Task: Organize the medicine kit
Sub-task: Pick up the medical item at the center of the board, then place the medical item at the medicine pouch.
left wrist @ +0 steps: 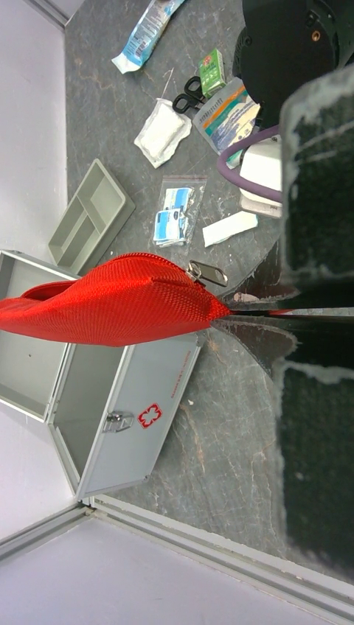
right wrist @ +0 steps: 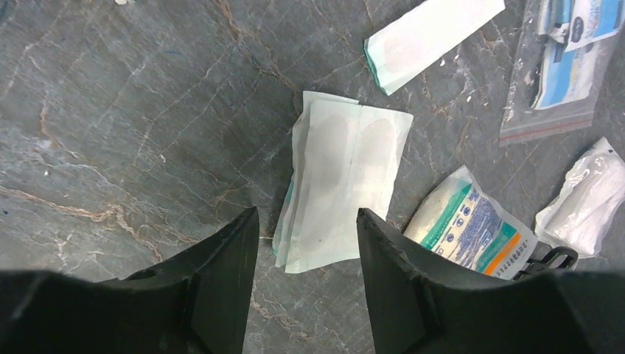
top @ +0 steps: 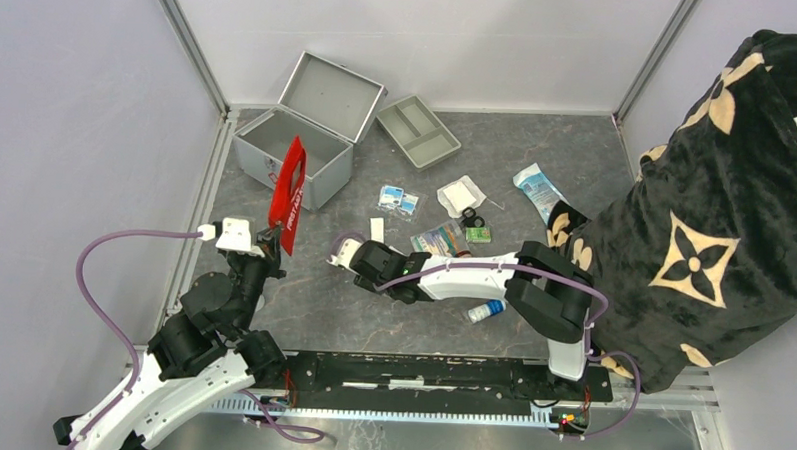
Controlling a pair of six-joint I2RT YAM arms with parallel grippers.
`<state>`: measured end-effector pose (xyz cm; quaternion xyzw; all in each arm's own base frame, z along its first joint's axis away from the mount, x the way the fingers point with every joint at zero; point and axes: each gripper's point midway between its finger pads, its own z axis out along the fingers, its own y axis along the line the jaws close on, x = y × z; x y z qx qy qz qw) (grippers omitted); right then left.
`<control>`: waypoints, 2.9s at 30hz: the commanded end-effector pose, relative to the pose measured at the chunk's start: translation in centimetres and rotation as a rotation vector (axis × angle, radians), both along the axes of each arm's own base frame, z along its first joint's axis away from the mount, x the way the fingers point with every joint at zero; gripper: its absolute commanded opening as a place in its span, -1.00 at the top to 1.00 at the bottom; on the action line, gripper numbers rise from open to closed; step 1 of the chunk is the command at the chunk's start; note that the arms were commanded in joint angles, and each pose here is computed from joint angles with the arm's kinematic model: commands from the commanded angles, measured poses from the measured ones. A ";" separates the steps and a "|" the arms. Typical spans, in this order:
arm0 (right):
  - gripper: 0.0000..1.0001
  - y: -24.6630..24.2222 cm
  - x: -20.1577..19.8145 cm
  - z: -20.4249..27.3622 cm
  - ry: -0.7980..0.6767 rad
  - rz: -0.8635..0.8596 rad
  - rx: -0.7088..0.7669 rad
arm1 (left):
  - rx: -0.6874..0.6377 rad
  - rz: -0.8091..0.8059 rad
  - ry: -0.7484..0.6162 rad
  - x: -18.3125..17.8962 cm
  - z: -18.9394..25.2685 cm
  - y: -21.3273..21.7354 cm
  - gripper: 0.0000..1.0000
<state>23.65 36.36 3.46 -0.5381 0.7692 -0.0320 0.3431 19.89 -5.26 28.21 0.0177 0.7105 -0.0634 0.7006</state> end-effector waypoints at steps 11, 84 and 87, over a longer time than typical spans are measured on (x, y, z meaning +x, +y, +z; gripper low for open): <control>0.11 -1.4 1.1 -1.3 -0.012 -0.059 -0.097 | -0.068 -0.009 -0.027 -0.1 1.5 -0.3 0.96; 1.00 -8.3 -5.5 23.5 -0.145 0.747 0.277 | 0.169 -0.789 0.123 -3.2 -3.0 -15.1 0.96; 1.00 -8.7 -5.2 23.6 -0.157 0.728 0.259 | 0.172 -0.799 0.122 -3.3 -3.0 -15.2 0.96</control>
